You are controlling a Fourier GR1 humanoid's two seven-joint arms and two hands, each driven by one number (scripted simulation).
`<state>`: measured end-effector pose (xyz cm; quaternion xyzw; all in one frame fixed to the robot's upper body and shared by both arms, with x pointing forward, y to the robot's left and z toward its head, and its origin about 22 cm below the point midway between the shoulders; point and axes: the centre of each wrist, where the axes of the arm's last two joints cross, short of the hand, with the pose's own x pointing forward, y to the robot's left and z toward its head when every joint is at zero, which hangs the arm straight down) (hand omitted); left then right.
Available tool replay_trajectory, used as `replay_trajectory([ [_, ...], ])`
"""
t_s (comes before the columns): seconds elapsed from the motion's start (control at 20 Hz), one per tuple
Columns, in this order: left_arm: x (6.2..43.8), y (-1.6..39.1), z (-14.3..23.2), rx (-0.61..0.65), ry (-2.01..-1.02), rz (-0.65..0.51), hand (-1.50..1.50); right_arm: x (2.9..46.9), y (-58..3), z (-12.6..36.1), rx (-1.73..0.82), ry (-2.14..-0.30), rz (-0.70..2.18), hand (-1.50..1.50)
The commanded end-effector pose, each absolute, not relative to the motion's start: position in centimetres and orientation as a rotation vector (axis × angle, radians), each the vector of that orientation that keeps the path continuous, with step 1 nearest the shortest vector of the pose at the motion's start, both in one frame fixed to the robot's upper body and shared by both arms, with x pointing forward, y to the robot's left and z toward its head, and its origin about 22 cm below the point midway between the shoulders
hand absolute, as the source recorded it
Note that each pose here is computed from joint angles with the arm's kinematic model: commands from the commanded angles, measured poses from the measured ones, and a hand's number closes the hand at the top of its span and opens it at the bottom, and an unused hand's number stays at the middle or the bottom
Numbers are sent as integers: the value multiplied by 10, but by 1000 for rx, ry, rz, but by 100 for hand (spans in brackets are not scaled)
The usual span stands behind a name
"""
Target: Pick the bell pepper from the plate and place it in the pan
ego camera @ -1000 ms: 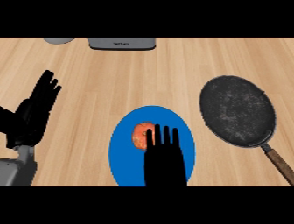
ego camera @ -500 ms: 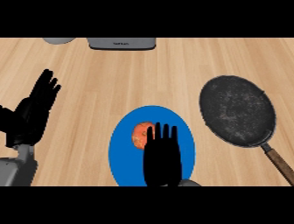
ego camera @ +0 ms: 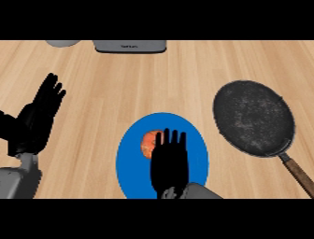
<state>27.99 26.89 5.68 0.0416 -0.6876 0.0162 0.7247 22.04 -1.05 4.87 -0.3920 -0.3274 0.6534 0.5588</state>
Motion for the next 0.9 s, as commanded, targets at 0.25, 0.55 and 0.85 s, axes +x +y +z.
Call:
replay_trajectory([
  [0.25,276,258,72,87,-1514,41,0,232,-6,20,-953,-742,1496,150],
  [0.55,287,280,60,112,-1522,58,0,230,-12,14,-925,-808,1509,150],
  [0.85,280,269,51,77,-1510,37,0,219,-6,10,-937,-868,1446,150],
])
